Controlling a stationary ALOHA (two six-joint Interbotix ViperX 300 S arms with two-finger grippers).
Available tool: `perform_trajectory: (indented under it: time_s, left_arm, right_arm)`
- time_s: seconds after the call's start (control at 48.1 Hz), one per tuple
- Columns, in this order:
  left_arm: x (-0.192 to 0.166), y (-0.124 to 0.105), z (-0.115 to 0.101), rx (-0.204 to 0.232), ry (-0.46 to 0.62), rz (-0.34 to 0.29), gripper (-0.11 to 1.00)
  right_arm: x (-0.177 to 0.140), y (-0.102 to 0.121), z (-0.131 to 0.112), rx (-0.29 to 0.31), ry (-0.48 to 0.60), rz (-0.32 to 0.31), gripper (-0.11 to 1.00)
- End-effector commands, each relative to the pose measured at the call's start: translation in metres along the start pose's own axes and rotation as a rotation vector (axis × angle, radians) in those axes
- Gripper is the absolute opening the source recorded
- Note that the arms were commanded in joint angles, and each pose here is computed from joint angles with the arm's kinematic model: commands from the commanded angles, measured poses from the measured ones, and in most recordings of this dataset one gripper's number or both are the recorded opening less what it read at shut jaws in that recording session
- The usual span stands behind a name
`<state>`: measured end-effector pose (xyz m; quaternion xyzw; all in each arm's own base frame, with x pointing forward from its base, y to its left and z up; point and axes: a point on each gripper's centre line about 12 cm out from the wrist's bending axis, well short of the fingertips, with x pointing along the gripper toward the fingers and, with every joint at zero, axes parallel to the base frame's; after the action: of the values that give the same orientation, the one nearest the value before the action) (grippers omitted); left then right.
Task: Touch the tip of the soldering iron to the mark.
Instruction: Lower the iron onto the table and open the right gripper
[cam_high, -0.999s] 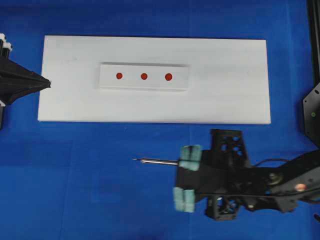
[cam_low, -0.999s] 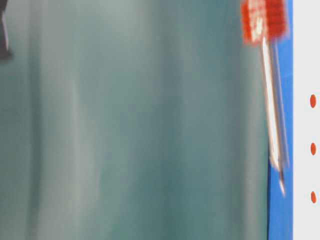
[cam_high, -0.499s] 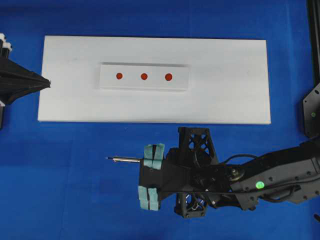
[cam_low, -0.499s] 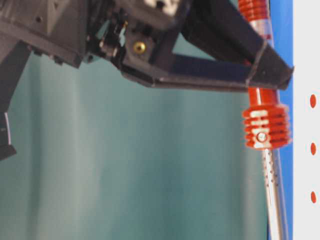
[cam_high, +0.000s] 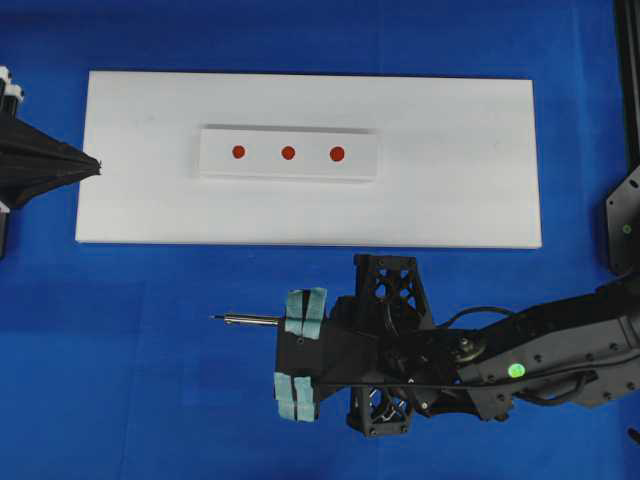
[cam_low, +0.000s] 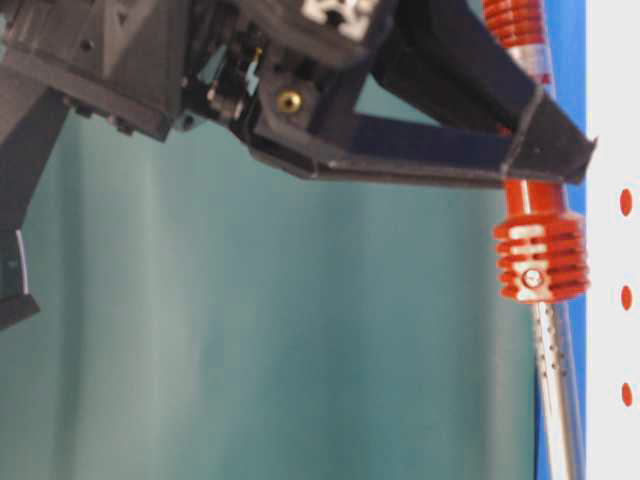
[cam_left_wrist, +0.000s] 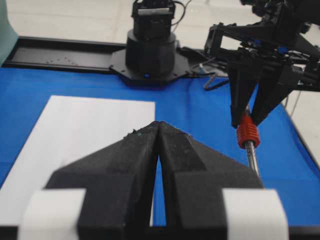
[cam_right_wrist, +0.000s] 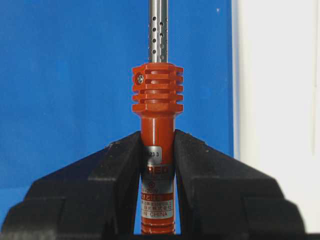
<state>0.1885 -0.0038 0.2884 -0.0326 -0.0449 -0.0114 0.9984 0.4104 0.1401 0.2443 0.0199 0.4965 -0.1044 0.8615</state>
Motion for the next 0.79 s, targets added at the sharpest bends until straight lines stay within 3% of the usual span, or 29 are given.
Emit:
perform_trajectory:
  time_s: [0.0,0.291,0.77]
  left_arm:
    - [0.001,-0.001,0.005,0.000,-0.015,-0.003,0.00]
    - [0.001,-0.001,0.004,0.000,-0.012,-0.003,0.00]
    - [0.001,0.000,0.002,0.000,-0.006,-0.002,0.00]
  right_arm:
    - [-0.008,-0.001,0.006,0.008,-0.028,0.016,0.06]
    - [0.005,0.000,0.002,0.005,-0.034,0.034,0.06]
    - [0.084,0.009,-0.024,0.017,-0.045,0.145,0.06]
